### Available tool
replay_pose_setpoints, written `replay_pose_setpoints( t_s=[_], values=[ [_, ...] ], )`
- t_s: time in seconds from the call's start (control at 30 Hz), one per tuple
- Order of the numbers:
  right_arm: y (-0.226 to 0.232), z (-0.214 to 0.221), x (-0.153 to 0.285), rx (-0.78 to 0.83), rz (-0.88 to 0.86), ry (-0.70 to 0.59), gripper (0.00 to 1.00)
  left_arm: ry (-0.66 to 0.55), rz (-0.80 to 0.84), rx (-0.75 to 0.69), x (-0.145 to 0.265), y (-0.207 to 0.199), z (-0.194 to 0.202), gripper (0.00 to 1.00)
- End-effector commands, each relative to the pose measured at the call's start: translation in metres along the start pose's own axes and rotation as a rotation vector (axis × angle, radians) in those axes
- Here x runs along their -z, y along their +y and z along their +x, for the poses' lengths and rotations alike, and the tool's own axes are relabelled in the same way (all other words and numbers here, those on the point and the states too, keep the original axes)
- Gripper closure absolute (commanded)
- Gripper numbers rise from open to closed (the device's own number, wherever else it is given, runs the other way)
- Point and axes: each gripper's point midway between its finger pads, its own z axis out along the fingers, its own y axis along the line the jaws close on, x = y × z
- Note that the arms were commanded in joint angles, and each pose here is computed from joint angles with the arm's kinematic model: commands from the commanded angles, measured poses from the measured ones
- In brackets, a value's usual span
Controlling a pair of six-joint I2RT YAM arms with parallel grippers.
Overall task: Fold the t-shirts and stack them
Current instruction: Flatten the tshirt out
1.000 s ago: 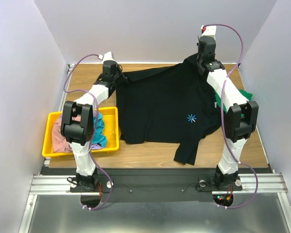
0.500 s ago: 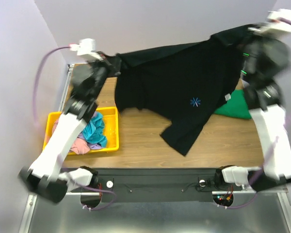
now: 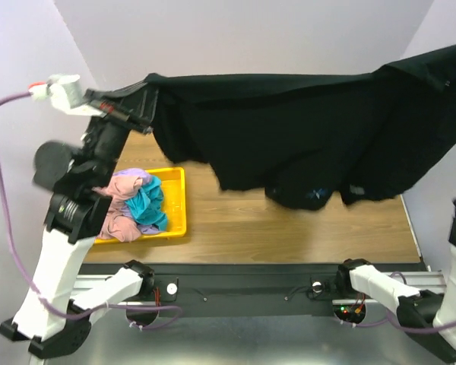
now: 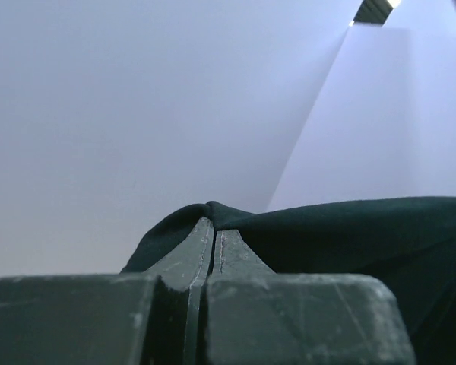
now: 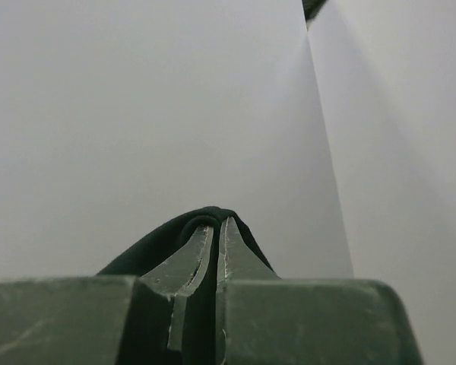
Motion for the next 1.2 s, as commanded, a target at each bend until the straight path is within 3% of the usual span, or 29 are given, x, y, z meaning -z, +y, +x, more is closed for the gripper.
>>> replay_pose_setpoints(
  t_s=[0.0, 0.07, 0.1, 0.2, 0.33, 0.37, 0.4, 0.43, 0.47, 0.5, 0.63, 0.73, 0.83, 0.9, 0.93, 1.0, 1.03, 1.07, 1.1, 1.13, 1.17],
  values=[
    [0.001, 0.067, -0.03, 0.095, 0.051, 0.134, 1.0, 0.06, -0.056, -0.052, -0.027, 0.018, 0.021, 1.0],
    [0.001, 0.098, -0.046, 0.142, 0.087, 0.181, 1.0, 0.074, -0.121, -0.064, -0.042, 0.034, 0.033, 1.0],
    [-0.001, 0.093, -0.047, 0.148, 0.094, 0.172, 1.0, 0.081, -0.146, -0.071, -0.049, 0.041, 0.038, 1.0],
    [0.004, 0.146, -0.074, 0.21, 0.119, 0.229, 1.0, 0.118, -0.248, -0.115, -0.083, 0.077, 0.06, 1.0],
    [0.021, 0.251, -0.122, 0.314, 0.108, 0.306, 1.0, 0.202, -0.219, -0.116, -0.15, 0.124, 0.095, 1.0],
    [0.024, 0.259, -0.133, 0.329, 0.107, 0.286, 1.0, 0.202, -0.22, -0.122, -0.161, 0.135, 0.097, 1.0],
    [0.029, 0.235, -0.148, 0.31, 0.111, 0.212, 1.0, 0.209, -0.24, -0.131, -0.169, 0.149, 0.098, 1.0],
    [0.031, 0.281, -0.154, 0.348, 0.101, 0.266, 1.0, 0.211, -0.233, -0.141, -0.18, 0.152, 0.101, 1.0],
    [0.035, 0.241, -0.17, 0.308, 0.12, 0.154, 1.0, 0.172, -0.231, -0.165, -0.2, 0.163, 0.092, 1.0],
    [0.038, 0.288, -0.182, 0.335, 0.119, 0.179, 1.0, 0.188, -0.235, -0.161, -0.205, 0.168, 0.095, 1.0],
    [0.051, 0.236, -0.199, 0.233, 0.111, -0.07, 1.0, 0.096, -0.156, -0.159, -0.226, 0.163, 0.059, 1.0],
    [0.059, 0.21, -0.187, 0.105, 0.051, -0.138, 0.99, 0.017, -0.109, -0.168, -0.22, 0.146, 0.033, 1.0],
    [0.078, 0.233, -0.17, 0.086, -0.088, -0.027, 1.0, 0.031, -0.086, -0.164, -0.212, 0.139, 0.035, 1.0],
    [0.075, 0.248, -0.162, 0.108, -0.093, 0.037, 1.0, 0.096, -0.078, -0.147, -0.208, 0.144, 0.056, 1.0],
    [0.071, 0.285, -0.151, 0.152, -0.096, 0.121, 0.99, 0.122, -0.073, -0.141, -0.206, 0.147, 0.066, 1.0],
    [0.061, 0.292, -0.134, 0.192, -0.087, 0.166, 0.99, 0.2, -0.089, -0.129, -0.196, 0.162, 0.101, 1.0],
    [0.055, 0.333, -0.114, 0.232, -0.104, 0.259, 0.99, 0.226, -0.091, -0.131, -0.19, 0.168, 0.114, 1.0],
    [0.051, 0.324, -0.1, 0.238, -0.113, 0.263, 1.0, 0.299, -0.13, -0.112, -0.173, 0.186, 0.149, 1.0],
    [0.049, 0.332, -0.089, 0.238, -0.123, 0.28, 1.0, 0.294, -0.134, -0.117, -0.166, 0.191, 0.157, 1.0],
    [0.041, 0.37, -0.06, 0.265, -0.142, 0.372, 1.0, 0.368, -0.177, -0.092, -0.14, 0.208, 0.195, 1.0],
    [0.038, 0.376, -0.047, 0.267, -0.151, 0.398, 1.0, 0.386, -0.182, -0.078, -0.129, 0.212, 0.209, 1.0]
  ],
)
